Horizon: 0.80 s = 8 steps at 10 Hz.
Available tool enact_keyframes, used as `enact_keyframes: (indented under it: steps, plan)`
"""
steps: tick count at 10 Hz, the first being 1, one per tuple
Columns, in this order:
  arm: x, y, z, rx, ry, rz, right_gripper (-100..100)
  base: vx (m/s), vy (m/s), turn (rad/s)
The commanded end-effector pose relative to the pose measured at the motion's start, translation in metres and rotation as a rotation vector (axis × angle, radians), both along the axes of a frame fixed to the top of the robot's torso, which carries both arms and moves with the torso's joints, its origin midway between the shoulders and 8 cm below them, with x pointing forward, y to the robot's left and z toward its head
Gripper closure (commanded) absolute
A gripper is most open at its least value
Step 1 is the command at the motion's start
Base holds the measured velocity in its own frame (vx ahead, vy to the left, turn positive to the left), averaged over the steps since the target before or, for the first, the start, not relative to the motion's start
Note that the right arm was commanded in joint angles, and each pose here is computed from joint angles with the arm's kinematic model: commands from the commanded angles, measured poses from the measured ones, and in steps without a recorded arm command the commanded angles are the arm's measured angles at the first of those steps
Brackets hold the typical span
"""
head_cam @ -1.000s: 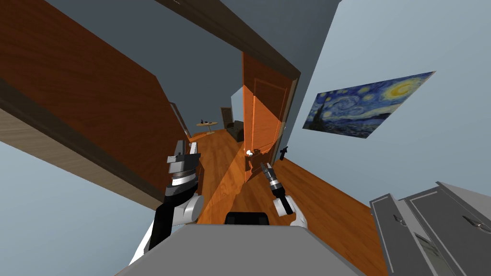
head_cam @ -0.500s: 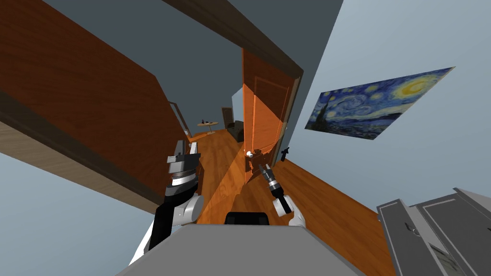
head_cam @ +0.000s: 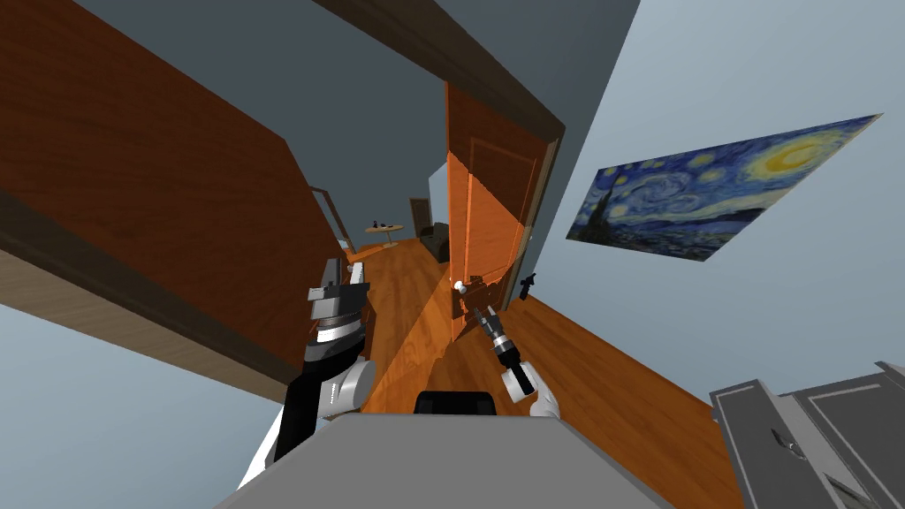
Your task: Push the door open
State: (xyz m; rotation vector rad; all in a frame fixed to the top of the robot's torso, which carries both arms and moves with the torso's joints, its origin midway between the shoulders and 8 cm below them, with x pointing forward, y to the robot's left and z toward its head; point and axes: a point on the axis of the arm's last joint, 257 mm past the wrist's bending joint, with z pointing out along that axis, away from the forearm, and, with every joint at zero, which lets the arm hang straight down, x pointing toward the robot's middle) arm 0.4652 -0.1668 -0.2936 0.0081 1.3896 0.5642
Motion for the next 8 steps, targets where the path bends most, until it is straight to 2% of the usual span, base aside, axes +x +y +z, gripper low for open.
enact_keyframes:
  steps: [1, 8]
  plan:
    - [0.0, 0.001, -0.008, -0.025, 0.007, 0.003, -100, 0.064, -0.022, 0.011]
    - [-0.005, 0.02, -0.06, -0.233, 0.038, 0.052, -100, 0.078, -0.032, 0.035]
